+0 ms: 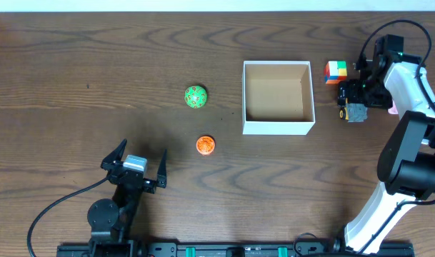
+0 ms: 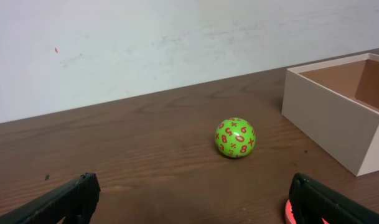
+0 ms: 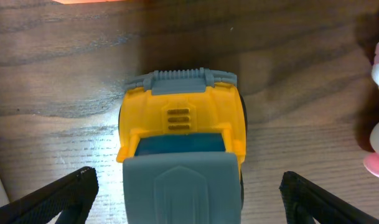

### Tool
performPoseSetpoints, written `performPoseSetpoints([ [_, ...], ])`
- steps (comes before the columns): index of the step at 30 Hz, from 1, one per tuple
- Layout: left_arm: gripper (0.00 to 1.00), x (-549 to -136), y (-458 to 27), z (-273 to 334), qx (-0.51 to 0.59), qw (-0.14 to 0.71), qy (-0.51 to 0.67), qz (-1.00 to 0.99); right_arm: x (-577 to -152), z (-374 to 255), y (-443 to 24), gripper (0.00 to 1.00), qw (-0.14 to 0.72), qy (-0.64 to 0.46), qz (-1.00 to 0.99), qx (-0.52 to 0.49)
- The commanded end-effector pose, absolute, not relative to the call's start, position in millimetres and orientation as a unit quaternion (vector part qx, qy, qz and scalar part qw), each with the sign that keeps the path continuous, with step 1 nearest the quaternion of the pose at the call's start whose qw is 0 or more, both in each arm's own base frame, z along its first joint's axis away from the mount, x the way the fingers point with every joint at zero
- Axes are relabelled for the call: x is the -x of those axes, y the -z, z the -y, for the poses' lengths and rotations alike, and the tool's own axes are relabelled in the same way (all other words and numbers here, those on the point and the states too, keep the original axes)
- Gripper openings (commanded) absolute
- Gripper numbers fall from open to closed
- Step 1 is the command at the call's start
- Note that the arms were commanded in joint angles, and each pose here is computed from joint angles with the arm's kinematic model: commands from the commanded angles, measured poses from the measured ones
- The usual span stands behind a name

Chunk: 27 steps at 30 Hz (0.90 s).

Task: Pack container
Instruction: 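Lower the right gripper and close it on the toy truck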

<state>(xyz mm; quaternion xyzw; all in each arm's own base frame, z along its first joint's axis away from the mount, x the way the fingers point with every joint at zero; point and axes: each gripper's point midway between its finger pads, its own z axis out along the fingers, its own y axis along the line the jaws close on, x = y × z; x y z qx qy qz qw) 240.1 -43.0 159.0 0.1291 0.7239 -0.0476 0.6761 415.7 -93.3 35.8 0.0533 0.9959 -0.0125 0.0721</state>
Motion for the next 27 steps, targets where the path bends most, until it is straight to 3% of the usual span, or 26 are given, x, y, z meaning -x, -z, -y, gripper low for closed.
performPoseSetpoints([
  [1, 0.98, -239.4, -143.3, 43.7, -0.136, 0.659, 0.047, -0.738, -411.9, 95.3, -27.4, 0.96, 0.063, 0.017, -0.997, -0.051],
  [6, 0.98, -239.4, -143.4, 43.7, -0.136, 0.659, 0.047, -0.738, -412.1, 95.3, -27.3, 0.88, 0.064, 0.017, -0.997, -0.051],
  [9, 0.98, -239.4, -143.3, 43.7, -0.136, 0.659, 0.047, -0.738, -412.7, 95.2, -27.4, 0.77, 0.065, 0.017, -0.996, -0.051],
  [20, 0.98, -239.4, -143.4, 43.7, -0.136, 0.659, 0.047, -0.738, -415.3, 95.8, -27.8, 0.58, 0.071, 0.017, -0.995, -0.065],
  [27, 0.98, -239.4, -143.4, 43.7, -0.136, 0.659, 0.047, -0.738, -414.8, 95.8, -27.7, 0.57, 0.07, 0.016, -0.994, -0.079],
])
